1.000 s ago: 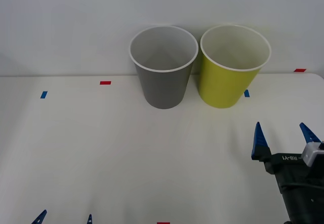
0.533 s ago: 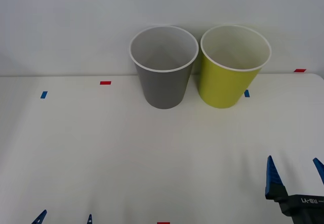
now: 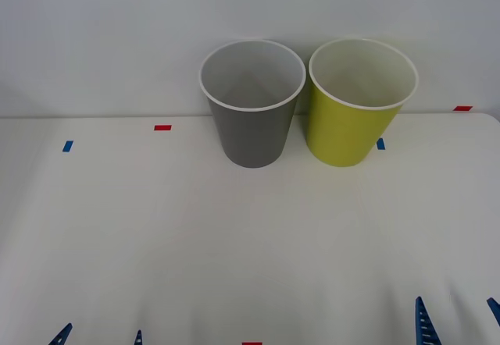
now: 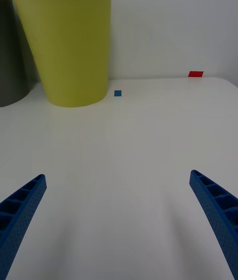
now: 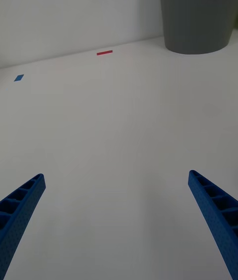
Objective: Put cans in the gray bin and PET bottles in the light green bin.
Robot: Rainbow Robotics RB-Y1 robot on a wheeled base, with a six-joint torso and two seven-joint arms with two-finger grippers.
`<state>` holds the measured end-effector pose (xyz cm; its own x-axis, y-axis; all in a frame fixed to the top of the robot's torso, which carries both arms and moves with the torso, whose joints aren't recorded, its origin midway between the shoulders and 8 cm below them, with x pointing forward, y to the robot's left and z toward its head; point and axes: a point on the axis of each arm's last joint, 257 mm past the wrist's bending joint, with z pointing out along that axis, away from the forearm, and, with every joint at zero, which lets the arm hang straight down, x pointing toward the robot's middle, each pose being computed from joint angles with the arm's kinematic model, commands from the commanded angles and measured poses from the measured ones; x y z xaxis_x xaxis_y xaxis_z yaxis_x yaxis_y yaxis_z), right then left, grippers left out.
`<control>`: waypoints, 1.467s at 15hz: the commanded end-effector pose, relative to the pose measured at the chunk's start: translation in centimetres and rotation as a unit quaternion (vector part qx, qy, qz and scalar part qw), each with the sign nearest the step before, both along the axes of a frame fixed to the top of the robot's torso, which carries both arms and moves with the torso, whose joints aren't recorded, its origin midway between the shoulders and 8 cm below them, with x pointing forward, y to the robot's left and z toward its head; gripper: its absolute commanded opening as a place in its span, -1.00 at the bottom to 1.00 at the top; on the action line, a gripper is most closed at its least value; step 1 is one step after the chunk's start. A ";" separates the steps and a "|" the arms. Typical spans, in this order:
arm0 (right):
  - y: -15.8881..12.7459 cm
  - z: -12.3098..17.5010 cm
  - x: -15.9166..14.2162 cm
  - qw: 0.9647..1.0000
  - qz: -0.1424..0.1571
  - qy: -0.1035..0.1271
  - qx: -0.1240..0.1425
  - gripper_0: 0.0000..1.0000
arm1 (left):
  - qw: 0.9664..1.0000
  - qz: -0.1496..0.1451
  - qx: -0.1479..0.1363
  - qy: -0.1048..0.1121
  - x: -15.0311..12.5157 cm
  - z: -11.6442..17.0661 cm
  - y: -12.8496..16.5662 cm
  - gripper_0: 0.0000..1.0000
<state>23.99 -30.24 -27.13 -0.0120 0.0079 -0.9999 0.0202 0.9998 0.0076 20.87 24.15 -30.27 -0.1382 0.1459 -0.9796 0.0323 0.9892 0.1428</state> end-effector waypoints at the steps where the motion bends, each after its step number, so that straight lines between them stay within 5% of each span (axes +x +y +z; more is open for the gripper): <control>1: 0.2 -0.5 -1.9 1.000 0.006 0.011 -0.015 1.00 | 1.000 0.000 0.000 0.000 0.0 0.0 0.0 1.00; 22: 0.7 -1.1 -3.8 1.000 0.004 0.025 -0.011 1.00 | 1.000 0.000 0.000 0.000 0.0 0.0 0.0 1.00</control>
<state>20.18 -29.50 -28.24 -0.0625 -0.0136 -0.9980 0.0112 0.9998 -0.0144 20.87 24.15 -30.27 -0.1381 0.1459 -0.9796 0.0323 0.9892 0.1428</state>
